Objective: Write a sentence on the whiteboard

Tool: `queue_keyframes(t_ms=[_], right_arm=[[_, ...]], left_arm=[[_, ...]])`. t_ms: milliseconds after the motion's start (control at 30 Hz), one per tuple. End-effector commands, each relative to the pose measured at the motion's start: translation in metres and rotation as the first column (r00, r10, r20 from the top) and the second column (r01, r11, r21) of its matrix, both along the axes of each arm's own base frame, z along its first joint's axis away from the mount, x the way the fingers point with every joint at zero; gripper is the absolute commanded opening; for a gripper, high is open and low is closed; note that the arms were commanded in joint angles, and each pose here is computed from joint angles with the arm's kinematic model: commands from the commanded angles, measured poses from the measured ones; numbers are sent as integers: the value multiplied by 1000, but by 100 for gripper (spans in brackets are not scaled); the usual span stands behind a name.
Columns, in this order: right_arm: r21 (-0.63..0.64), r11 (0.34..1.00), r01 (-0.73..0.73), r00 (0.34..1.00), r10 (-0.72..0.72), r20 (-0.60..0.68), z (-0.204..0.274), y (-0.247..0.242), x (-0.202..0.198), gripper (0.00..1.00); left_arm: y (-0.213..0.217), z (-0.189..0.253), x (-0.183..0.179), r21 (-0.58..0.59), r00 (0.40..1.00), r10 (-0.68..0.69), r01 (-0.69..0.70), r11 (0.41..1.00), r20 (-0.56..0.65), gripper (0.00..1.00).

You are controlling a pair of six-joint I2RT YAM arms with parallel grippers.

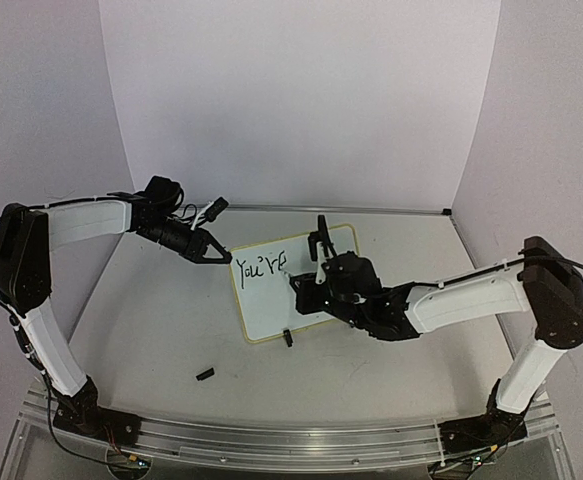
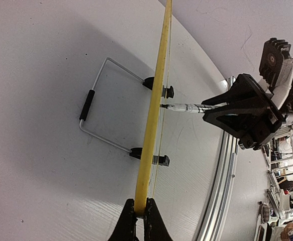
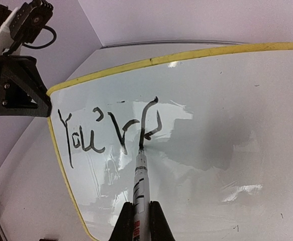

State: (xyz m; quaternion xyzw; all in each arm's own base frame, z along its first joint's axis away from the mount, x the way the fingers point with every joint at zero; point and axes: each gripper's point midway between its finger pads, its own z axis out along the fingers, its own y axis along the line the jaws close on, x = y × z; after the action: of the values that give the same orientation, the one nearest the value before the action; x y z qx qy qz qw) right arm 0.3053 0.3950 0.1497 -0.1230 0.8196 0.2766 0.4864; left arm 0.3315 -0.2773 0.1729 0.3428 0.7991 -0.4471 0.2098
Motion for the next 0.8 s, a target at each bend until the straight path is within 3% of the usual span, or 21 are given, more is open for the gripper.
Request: queue_keyframes(t_ms=[0, 567, 767], right_arm=[[-47, 998, 37, 999, -39, -35, -16, -16, -2, 0], [-48, 991, 127, 991, -125, 53, 21, -34, 7, 0], [35, 999, 27, 995, -30, 91, 55, -32, -9, 0]], left_arm=[[-5, 12, 2, 6, 997, -26, 26, 1000, 77, 0], [-5, 11, 3, 11, 997, -24, 23, 1000, 79, 0], [-4, 12, 3, 10, 996, -24, 23, 1000, 81, 0]])
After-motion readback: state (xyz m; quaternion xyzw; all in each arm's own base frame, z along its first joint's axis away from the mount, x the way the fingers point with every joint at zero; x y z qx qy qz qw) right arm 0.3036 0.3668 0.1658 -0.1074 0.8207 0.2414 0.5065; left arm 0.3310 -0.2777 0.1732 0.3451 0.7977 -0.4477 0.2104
